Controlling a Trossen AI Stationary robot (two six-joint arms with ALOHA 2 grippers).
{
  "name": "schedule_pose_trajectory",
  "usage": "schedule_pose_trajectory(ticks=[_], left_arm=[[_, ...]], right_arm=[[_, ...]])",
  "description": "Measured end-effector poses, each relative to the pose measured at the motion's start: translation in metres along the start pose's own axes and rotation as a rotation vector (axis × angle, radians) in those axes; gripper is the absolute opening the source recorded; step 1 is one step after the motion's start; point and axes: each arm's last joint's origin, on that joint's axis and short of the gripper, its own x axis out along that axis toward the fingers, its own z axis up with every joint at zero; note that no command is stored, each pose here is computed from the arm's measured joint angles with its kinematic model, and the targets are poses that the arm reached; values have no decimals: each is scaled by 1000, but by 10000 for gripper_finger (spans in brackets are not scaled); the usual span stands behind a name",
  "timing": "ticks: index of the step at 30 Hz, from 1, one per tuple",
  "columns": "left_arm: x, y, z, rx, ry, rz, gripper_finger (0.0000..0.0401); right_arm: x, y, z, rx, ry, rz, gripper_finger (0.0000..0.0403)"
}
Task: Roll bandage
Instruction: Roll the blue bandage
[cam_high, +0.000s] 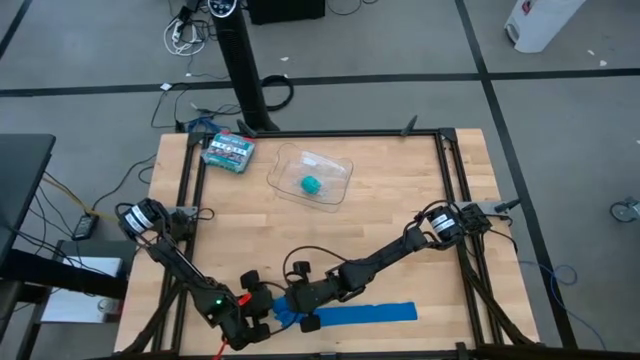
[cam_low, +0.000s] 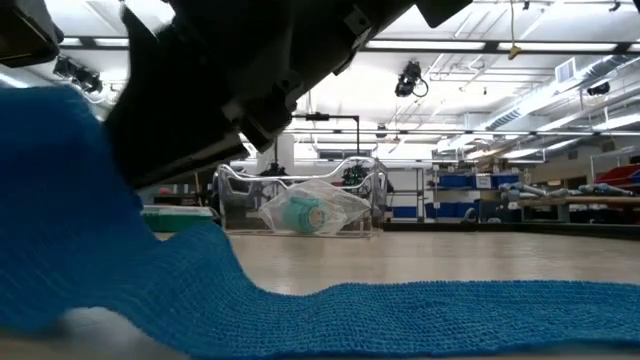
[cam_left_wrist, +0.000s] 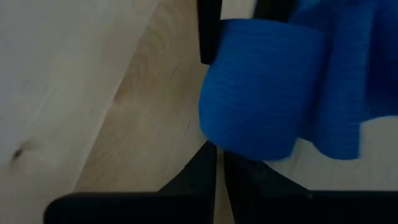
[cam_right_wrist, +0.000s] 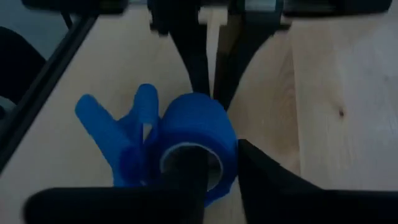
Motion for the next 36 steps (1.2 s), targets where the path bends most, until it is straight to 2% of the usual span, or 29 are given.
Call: schedule_pose_trajectory(ticks=[3, 10, 15, 19, 25, 32, 36], left_arm=[[-7, 3, 4, 20, 13, 26, 37], [-34, 12, 22, 95, 27, 132, 37], [-55, 15, 38, 103, 3, 155, 37], [-67, 17, 48, 72, -56, 136, 37], [-84, 22, 60, 26, -251, 174, 37], [-104, 31, 77, -24, -455, 218, 37], [-111, 30, 93, 13, -503, 198, 37]], right_arm=[[0, 0, -2, -6, 20, -6, 11], [0, -4, -2, -6, 22, -30, 4], [-11, -12, 5, -90, 45, -150, 2], [-40, -26, 22, -210, 61, -352, 1], [-88, -39, 58, -417, 15, -648, 1], [-154, -52, 101, -477, -120, -732, 0], [-188, -56, 123, -506, -235, -771, 0]])
